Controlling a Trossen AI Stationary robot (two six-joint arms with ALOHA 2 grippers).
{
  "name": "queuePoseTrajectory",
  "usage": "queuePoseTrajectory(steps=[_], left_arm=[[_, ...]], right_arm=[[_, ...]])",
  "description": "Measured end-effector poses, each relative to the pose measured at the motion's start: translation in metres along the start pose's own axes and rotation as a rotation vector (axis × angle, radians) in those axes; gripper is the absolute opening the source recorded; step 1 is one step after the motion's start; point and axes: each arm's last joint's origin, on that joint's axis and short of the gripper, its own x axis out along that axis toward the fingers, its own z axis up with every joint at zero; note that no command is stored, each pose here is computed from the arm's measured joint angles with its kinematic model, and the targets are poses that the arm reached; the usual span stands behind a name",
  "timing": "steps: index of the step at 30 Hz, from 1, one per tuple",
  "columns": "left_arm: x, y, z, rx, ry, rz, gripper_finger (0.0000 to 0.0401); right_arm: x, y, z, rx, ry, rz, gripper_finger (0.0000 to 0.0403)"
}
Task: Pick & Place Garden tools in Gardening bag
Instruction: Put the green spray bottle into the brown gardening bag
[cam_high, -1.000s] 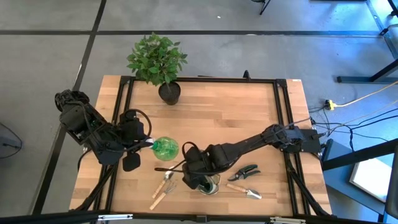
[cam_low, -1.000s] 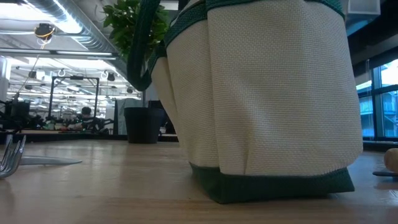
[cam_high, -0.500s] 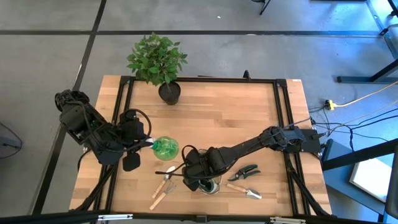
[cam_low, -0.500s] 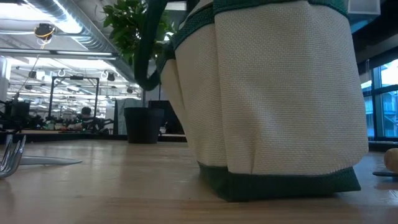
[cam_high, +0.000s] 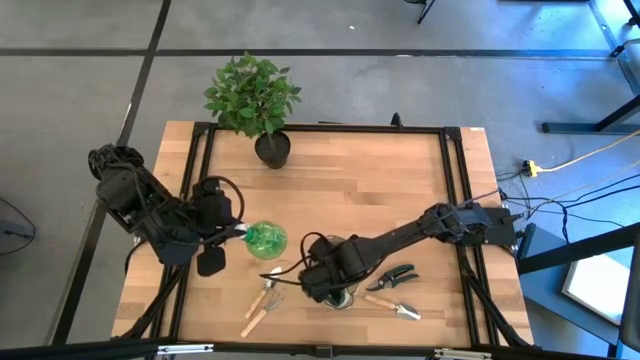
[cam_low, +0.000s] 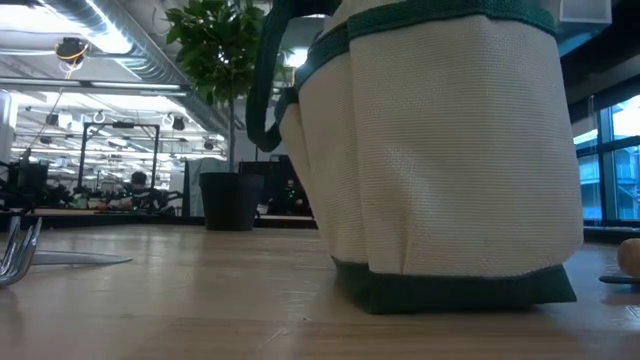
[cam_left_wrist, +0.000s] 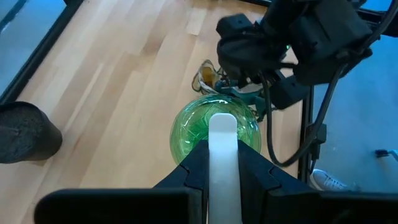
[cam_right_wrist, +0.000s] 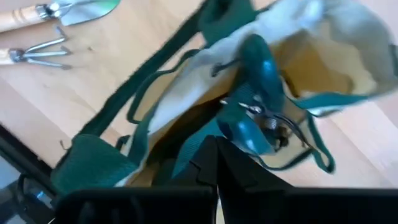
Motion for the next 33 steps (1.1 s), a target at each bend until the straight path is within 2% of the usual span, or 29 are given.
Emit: queuePoseTrajectory(steps=[6, 14, 19, 23, 28, 33], left_arm=[[0.003, -0.005, -0.001, 0.006, 0.011, -0.007, 0.0038], [0.001, -0.009, -0.001, -0.011, -0.013, -0.026, 0.0038], [0.0, -0.015, -0.006, -0.01, -0.006, -0.04, 0.0038], [-0.004, -0.017, -0.011, -0.013, -0.022, -0.032, 0.0038], [-0.007, -0.019, -0.015, -0.01, -0.029, -0.025, 0.0038], [-0.009, -0.022, -0.019, 0.008, -0.03, -0.032, 0.0038]], right_arm=[[-0.013, -0.009, -0.004, 0.064, -0.064, -0.063, 0.0], [-0.02, -0.012, -0.002, 0.08, -0.099, -0.052, 0.0], [-0.023, -0.006, 0.001, 0.104, -0.115, 0.017, 0.0], [-0.033, -0.004, 0.0, 0.129, -0.096, 0.073, 0.0], [-0.033, -0.002, -0.011, 0.259, -0.016, 0.081, 0.0], [-0.035, 0.001, -0.019, 0.26, 0.007, 0.098, 0.0]])
